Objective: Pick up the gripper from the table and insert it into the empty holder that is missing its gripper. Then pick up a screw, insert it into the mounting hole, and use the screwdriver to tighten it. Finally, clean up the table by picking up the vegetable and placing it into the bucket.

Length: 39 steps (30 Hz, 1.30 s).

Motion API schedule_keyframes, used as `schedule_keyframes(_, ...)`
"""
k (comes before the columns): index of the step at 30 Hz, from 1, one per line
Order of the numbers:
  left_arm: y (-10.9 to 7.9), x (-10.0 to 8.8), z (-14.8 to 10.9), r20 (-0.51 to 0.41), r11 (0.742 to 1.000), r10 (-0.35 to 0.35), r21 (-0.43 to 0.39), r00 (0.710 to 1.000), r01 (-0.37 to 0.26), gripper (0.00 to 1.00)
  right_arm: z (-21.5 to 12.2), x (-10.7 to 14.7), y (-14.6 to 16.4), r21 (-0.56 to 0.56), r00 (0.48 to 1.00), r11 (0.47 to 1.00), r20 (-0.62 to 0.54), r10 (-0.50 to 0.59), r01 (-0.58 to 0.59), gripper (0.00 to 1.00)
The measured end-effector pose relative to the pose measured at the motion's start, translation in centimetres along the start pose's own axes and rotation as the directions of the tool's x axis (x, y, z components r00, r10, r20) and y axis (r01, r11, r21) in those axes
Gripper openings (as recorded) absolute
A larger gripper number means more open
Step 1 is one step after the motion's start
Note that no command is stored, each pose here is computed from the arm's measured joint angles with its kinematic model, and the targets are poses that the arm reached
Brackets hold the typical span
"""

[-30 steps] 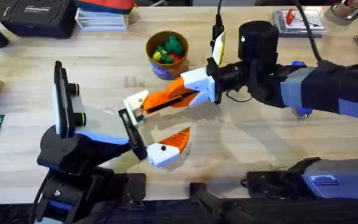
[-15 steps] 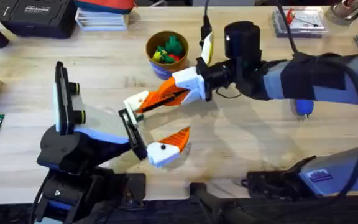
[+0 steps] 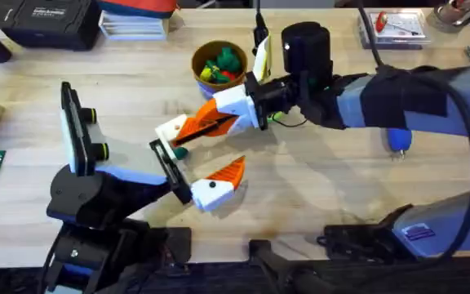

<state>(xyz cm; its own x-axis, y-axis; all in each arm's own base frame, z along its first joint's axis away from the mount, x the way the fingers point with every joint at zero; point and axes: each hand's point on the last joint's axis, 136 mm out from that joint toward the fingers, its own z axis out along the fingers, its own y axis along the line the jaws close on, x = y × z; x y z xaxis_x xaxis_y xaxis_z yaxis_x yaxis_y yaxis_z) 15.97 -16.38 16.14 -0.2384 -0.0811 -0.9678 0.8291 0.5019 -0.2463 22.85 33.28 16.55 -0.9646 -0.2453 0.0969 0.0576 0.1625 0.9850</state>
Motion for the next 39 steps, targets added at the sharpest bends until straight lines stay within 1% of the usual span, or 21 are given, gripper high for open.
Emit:
schedule_keyframes(12, 0.8, -0.2, -0.1, 0.009, 0.999, -0.017, -0.042, 1.0, 0.017, 0.986, 0.7, -1.4, -0.3, 0.037, 0.996, 0.999, 0.091, -0.005, 0.002, 0.008)
schedule_keyframes(31, 1.3, -0.2, -0.1, 0.017, 0.996, -0.046, -0.074, 0.999, 0.047, 0.987, 1.3, -2.4, -0.4, 0.068, 0.986, 0.998, 0.165, -0.014, 0.002, 0.008)
schedule_keyframes(39, 1.5, -0.3, -0.1, 0.02, 0.995, -0.049, -0.081, 0.999, 0.051, 0.986, 1.4, -2.5, -0.4, 0.072, 0.985, 0.997, 0.174, -0.017, 0.004, 0.008)
